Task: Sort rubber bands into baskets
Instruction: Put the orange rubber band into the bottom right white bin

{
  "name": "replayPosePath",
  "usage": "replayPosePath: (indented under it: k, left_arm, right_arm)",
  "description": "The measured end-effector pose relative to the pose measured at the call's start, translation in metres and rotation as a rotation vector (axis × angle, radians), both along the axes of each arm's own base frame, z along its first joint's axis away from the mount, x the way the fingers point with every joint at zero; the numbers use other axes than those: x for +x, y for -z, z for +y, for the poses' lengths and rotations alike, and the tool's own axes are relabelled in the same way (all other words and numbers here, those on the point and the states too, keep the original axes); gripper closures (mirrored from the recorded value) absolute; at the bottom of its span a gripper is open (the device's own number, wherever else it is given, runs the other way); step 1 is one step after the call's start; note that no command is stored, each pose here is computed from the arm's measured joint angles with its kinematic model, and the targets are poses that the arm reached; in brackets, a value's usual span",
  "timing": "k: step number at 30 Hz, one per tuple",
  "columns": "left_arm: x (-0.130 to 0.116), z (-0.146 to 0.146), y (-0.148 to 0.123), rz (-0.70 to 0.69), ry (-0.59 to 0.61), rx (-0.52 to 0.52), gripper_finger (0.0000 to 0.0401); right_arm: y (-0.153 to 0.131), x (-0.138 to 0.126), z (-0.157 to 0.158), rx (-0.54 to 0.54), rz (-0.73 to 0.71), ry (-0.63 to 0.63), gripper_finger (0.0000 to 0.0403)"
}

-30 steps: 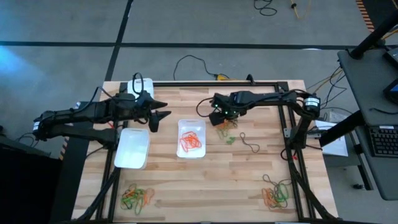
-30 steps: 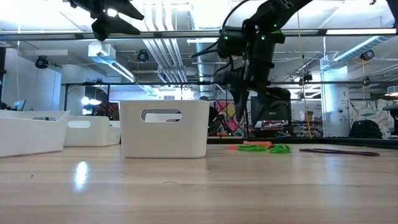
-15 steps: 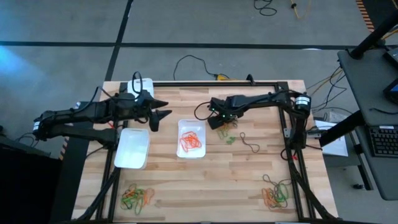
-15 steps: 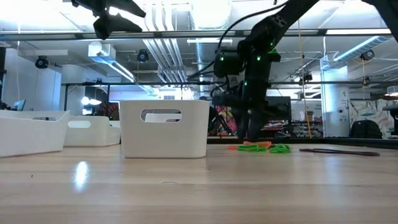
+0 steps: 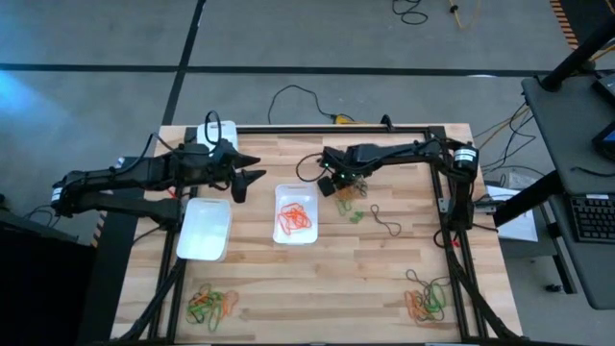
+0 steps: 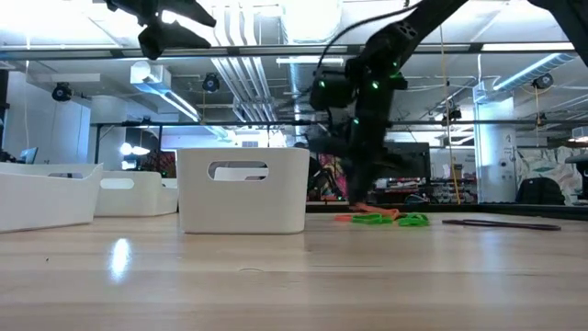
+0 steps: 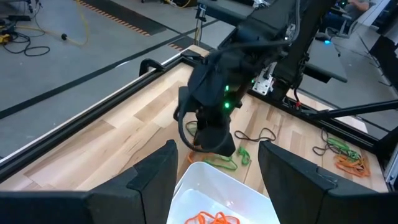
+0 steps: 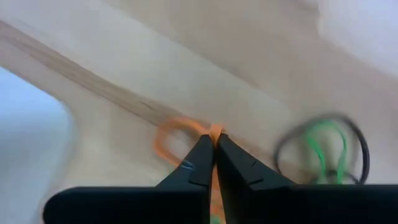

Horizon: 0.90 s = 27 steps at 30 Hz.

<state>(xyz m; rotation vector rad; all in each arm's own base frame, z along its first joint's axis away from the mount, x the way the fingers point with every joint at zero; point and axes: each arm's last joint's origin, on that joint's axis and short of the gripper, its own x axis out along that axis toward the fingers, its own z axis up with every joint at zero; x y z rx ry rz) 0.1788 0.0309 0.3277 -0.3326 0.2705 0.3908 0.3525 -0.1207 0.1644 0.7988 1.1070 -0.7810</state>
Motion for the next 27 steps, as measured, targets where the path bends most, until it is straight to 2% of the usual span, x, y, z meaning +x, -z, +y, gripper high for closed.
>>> replayPosePath:
  k: [4,7,11,15,18,21,24,27]
  left_arm:
    - [0.000,0.001,0.000,0.000,-0.007,0.000,0.0194]
    - [0.000,0.004,0.000,0.000,-0.024,0.001,0.0194]
    - [-0.001,0.010,0.000,-0.001,-0.057,-0.008,0.0194]
    - [-0.003,0.016,0.001,-0.001,-0.077,-0.026,0.0194]
    - [-0.003,0.023,0.006,0.031,-0.079,-0.068,0.0194]
    - [0.000,0.030,0.013,0.078,-0.040,-0.112,0.0194]
    - [0.006,0.038,0.020,0.111,-0.002,-0.143,0.0194]
    - [0.014,0.048,0.027,0.146,-0.004,-0.130,0.0194]
  right_arm:
    - [-0.020,0.015,-0.017,-0.062,-0.108,-0.030,0.0394]
    - [-0.023,0.026,-0.035,-0.112,-0.178,-0.045,0.0394]
    - [-0.009,0.044,-0.054,-0.105,-0.209,-0.053,0.0394]
    - [0.015,0.059,-0.066,-0.053,-0.158,-0.033,0.0383]
    - [0.018,0.069,-0.070,-0.037,-0.123,-0.037,0.0354]
    - [0.004,0.073,-0.071,-0.051,-0.079,-0.088,0.0310]
    - [-0.017,0.069,-0.069,-0.071,-0.028,-0.143,0.0263]
    - [-0.045,0.058,-0.066,-0.078,-0.002,-0.188,0.0224]
